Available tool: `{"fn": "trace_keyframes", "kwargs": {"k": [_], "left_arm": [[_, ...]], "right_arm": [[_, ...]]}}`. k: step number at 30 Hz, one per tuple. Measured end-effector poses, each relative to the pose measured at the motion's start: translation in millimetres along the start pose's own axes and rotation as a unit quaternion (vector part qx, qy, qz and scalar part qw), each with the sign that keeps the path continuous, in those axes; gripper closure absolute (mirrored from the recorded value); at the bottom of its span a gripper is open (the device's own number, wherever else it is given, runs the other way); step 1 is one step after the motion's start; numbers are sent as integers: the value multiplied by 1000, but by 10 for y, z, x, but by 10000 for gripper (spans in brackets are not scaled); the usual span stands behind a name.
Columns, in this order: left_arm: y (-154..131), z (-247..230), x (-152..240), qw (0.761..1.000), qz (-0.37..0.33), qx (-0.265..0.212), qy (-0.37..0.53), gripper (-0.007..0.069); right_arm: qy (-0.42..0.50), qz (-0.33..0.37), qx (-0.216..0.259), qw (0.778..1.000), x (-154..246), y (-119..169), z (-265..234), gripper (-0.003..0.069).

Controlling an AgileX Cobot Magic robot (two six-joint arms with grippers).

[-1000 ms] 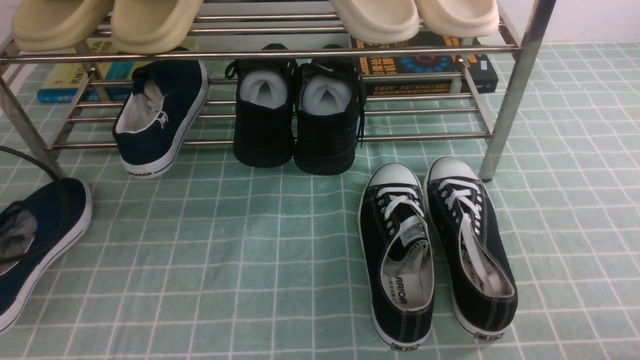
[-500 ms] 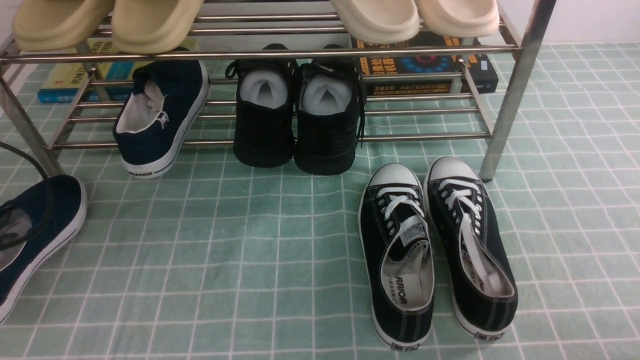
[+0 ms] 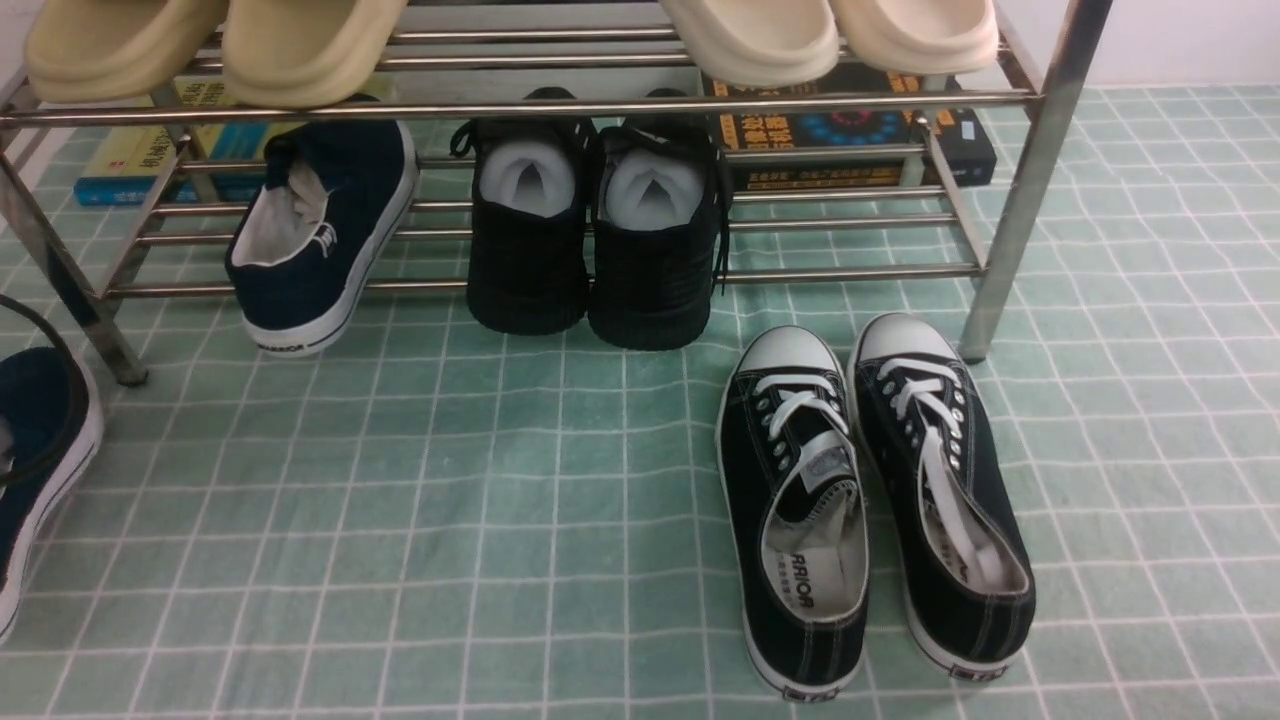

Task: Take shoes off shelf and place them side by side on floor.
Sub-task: 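Set the held shoe down on the floor in front of the rack with the left gripper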

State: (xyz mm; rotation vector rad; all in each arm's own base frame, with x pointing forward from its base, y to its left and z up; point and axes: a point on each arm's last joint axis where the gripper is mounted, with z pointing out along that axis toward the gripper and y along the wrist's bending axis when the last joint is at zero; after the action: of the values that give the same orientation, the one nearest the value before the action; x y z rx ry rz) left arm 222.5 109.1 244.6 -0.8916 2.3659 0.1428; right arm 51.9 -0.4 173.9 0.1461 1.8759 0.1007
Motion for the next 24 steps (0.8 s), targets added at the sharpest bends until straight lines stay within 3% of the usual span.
{"fn": "trace_keyframes", "kwargs": {"k": [15, 19, 21, 24], "left_arm": [[44, 28, 23, 997, 72, -25, 17, 540], [48, 27, 28, 995, 94, -26, 21, 455], [49, 18, 27, 995, 99, -26, 19, 352], [53, -32, 25, 995, 100, -26, 14, 287]], "right_arm": [[0, 0, 0, 1000, 0, 0, 0, 420], [0, 0, 0, 1000, 0, 0, 0, 420], [0, 0, 0, 1000, 0, 0, 0, 420], [0, 0, 0, 1000, 0, 0, 0, 420]]}}
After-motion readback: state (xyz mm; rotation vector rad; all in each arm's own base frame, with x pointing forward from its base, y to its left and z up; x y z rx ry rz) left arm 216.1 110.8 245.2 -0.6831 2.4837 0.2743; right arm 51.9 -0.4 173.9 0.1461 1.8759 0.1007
